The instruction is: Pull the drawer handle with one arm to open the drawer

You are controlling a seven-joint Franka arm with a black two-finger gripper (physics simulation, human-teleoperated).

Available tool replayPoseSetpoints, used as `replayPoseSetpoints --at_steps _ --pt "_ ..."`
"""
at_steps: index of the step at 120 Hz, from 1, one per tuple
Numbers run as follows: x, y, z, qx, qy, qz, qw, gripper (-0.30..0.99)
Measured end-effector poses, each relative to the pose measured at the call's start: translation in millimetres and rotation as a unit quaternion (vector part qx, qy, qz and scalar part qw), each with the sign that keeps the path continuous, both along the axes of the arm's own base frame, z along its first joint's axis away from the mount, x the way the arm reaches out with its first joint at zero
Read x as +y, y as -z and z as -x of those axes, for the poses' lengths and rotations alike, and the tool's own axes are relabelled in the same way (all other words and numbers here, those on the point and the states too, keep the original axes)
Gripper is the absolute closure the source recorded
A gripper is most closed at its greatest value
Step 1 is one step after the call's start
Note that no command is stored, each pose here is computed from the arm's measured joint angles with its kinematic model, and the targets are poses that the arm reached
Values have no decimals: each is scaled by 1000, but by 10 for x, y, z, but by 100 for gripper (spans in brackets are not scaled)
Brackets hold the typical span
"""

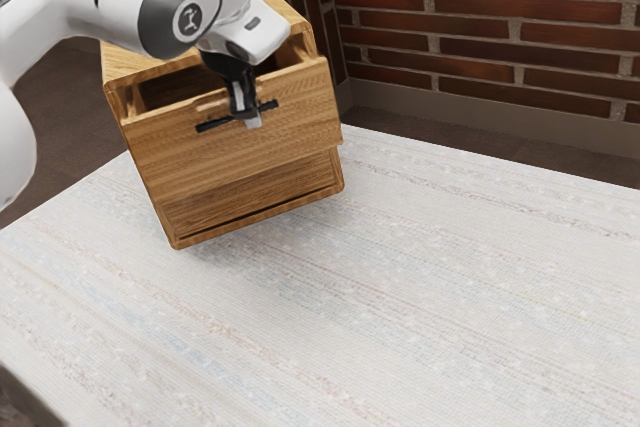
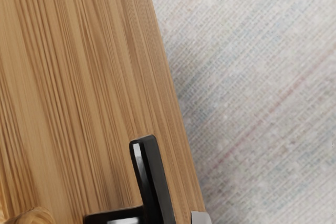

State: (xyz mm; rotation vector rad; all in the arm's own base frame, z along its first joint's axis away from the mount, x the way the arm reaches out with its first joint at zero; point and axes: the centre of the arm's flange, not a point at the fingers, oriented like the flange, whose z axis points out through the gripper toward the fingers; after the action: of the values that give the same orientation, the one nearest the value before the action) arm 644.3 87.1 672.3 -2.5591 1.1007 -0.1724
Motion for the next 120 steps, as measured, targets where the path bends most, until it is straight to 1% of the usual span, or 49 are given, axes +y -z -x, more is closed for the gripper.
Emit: replayPoseSetpoints --at_steps 15,22,31,39,52,67,73,77,98,109,114,120 --pt "-159 6 130 6 12 6 1000 72" --pt "-259 -35 240 6 21 10 1000 75" --pt "-361 -69 345 5 29 13 999 75" --pt "-443 -46 381 7 36 14 999 74" --pt "-541 6 437 11 44 13 999 77" --pt "-725 14 556 13 58 7 998 75" --pt "-789 24 591 14 63 6 998 77" --pt "-815 30 620 14 65 6 998 80" --pt "-996 53 764 15 80 5 997 75" --pt "-1127 77 819 15 90 4 996 83" --pt "-1165 81 830 13 93 2 996 89" --pt "-1175 81 837 9 93 -1 996 90"
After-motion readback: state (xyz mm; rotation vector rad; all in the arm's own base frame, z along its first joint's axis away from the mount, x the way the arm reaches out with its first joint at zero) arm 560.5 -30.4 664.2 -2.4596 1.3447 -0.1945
